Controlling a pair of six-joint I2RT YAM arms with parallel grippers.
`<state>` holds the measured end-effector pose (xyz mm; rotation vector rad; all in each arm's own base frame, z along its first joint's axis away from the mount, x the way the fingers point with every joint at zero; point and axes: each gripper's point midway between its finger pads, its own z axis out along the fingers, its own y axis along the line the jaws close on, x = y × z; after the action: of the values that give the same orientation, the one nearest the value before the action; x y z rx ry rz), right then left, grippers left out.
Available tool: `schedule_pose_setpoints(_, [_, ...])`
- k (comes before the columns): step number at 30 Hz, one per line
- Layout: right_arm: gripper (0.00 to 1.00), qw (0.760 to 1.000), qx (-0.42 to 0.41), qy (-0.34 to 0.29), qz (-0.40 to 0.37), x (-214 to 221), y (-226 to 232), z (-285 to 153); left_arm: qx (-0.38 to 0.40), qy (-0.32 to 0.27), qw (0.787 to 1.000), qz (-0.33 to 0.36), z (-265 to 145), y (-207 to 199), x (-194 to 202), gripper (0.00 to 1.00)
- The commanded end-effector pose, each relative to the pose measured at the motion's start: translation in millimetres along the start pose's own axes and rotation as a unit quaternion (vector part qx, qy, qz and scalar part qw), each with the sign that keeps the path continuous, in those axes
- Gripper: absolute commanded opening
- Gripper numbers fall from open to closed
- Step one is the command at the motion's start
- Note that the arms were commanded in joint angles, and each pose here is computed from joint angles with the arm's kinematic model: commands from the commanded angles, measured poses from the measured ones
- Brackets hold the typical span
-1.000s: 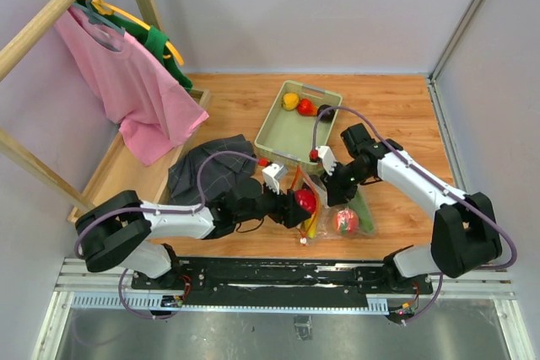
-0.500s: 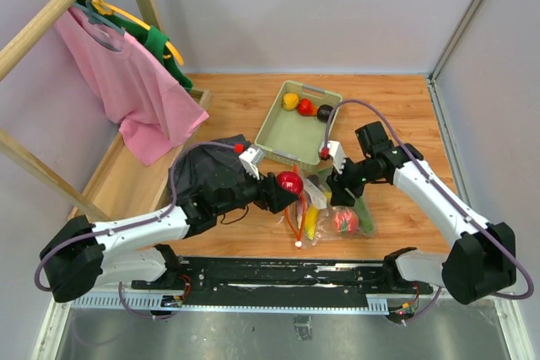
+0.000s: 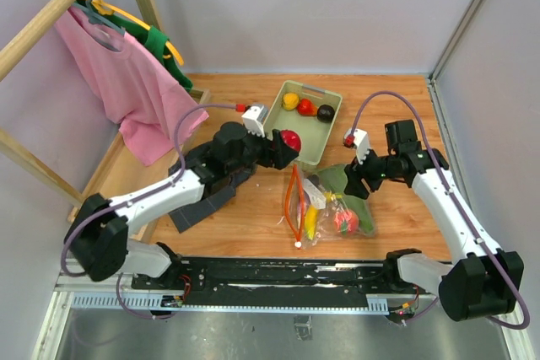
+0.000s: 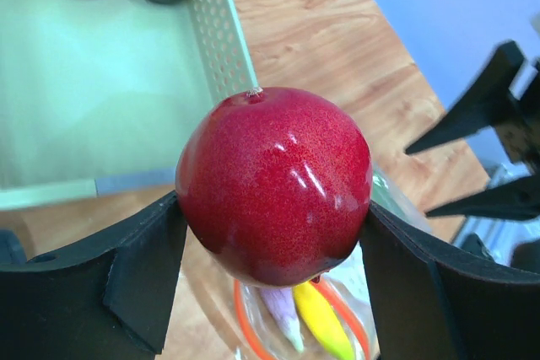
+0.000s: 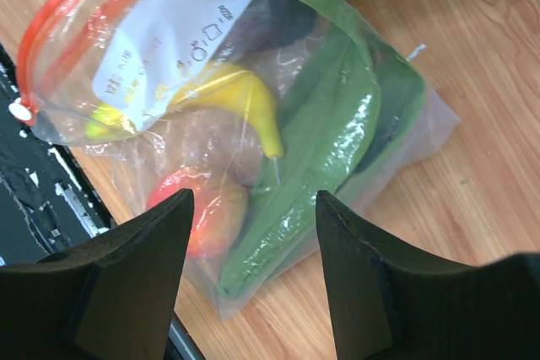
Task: Open the zip-top bag and remove the fake food
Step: Pick up the fake fruit from the zipper food storage bag, then place the fake fruit in the bin.
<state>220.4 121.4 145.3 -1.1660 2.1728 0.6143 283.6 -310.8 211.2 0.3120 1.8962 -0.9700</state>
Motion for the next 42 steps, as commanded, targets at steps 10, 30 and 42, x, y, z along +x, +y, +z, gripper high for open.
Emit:
schedule_pose_setpoints(10, [0.64,0.998,0.056,0.011,0.041,12,-22,-6,-0.191,0.095,0.968,0.134,113,93,-13,0.38])
schedule_pose_setpoints(30, [0.67,0.997,0.062,0.010,0.046,13,-24,-7,-0.360,0.182,0.879,0.254,181,196,-1,0.44])
schedule_pose_setpoints(42, [0.69,0.997,0.058,0.009,0.048,13,-24,-6,-0.395,0.171,0.859,0.276,180,208,-10,0.94])
